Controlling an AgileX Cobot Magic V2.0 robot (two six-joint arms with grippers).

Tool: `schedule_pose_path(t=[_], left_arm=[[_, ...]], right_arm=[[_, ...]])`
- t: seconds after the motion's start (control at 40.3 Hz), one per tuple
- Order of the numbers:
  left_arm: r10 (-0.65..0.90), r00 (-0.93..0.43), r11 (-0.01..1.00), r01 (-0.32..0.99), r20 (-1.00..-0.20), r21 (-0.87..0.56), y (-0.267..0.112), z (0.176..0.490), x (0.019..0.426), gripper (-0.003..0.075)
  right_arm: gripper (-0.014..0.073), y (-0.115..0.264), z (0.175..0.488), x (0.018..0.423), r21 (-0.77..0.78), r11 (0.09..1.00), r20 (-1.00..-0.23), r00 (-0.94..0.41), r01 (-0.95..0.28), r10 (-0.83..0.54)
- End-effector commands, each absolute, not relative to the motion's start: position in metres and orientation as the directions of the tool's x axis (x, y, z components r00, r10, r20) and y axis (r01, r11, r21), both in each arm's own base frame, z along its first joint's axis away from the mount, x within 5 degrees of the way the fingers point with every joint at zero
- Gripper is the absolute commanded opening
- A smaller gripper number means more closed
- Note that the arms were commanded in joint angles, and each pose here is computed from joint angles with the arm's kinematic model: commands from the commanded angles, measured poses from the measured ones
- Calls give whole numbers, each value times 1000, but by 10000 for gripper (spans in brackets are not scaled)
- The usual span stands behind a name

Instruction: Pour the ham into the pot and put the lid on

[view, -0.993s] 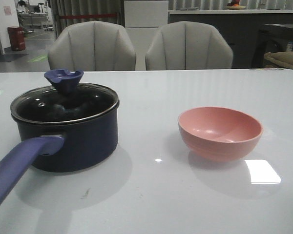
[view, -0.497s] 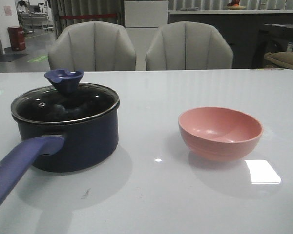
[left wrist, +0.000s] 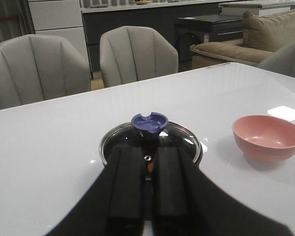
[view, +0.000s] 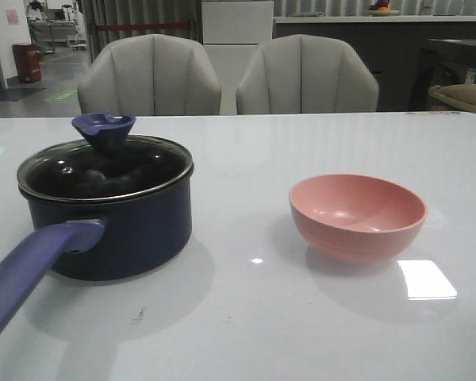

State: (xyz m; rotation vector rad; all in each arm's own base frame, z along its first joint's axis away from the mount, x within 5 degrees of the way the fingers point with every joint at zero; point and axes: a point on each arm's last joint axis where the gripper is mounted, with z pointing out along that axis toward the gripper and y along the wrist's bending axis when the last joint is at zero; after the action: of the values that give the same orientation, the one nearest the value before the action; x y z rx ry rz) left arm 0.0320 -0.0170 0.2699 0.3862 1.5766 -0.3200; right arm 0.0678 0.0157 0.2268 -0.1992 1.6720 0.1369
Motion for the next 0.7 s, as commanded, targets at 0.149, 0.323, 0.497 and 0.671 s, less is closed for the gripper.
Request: schedule_pose_path(t=[0.149,0.323,0.497,0.671], left_arm=[[-7,59,901,434,-998,19,-17,285,31,132],[30,76,913,403,-997,59,-17,275,36,132],[19,121,975,218,-992,45,-11,252,48,132],[-39,121,997,67,-992,-31,-3,224,54,132]], right_arm=[[146,13,241,69,-36,983,-999,-22,-178,-40],[146,13,241,69,-36,983,-999,-22,-178,-40],[146,13,241,69,-36,983,-999,-22,-178,-40],[146,13,241,69,-36,983,-999,-22,-178,-40]])
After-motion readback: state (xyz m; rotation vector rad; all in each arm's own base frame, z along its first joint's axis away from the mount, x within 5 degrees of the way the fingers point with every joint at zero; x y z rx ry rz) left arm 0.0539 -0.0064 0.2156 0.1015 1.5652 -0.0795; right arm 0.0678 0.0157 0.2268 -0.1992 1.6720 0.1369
